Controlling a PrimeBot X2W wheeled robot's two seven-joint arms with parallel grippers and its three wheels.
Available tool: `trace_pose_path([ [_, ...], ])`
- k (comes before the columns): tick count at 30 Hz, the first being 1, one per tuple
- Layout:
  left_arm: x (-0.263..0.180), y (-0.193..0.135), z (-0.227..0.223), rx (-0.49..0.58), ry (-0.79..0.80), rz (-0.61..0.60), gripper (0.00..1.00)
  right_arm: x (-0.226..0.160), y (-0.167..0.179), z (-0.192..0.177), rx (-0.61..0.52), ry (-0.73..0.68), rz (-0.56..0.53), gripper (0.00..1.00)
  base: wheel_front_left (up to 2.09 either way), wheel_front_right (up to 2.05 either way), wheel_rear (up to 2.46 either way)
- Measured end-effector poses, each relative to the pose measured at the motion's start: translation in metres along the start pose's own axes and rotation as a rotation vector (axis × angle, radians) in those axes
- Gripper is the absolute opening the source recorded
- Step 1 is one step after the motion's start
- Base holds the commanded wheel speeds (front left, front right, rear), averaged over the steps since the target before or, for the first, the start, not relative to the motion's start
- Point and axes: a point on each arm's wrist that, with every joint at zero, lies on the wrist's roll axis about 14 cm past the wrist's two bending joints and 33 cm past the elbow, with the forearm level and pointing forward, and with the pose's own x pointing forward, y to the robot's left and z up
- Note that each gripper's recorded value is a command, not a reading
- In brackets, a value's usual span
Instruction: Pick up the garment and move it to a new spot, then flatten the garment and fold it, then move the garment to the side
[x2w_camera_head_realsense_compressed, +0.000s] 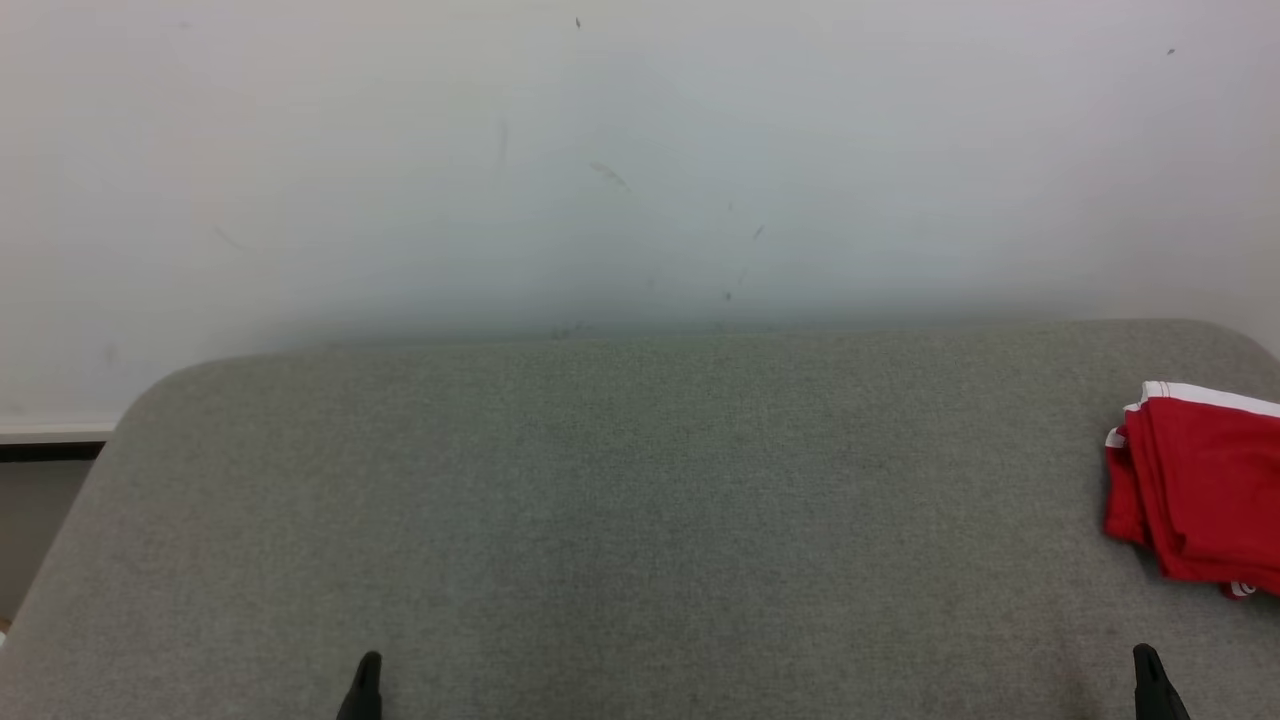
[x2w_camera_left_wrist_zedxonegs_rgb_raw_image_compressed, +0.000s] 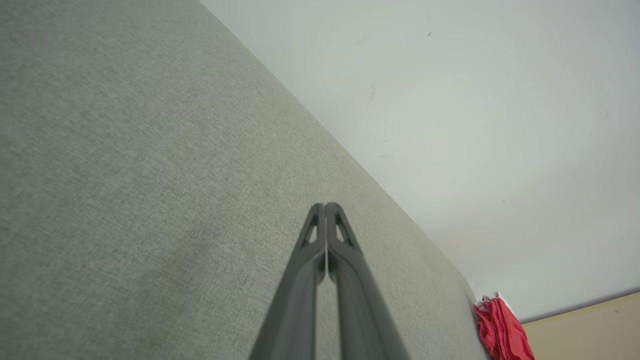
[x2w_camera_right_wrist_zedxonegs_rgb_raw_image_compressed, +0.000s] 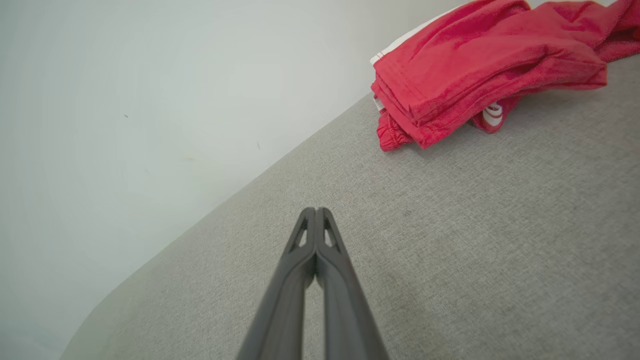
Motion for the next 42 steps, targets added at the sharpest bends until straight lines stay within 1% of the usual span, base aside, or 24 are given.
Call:
trace_pose_path([
  [20, 0.012, 0.002, 0.014, -0.237, -0.016, 0.011, 0.0, 0.013, 0.011, 0.007, 0.252, 0.002, 0.018, 0.0, 0.0, 0.0, 0.0],
  [42, 0.024, 0.002, 0.027, -0.444, -0.032, -0.004, 0.0, 0.026, 0.023, 0.013, 0.482, 0.009, 0.054, 0.0, 0.0, 0.0, 0.0],
])
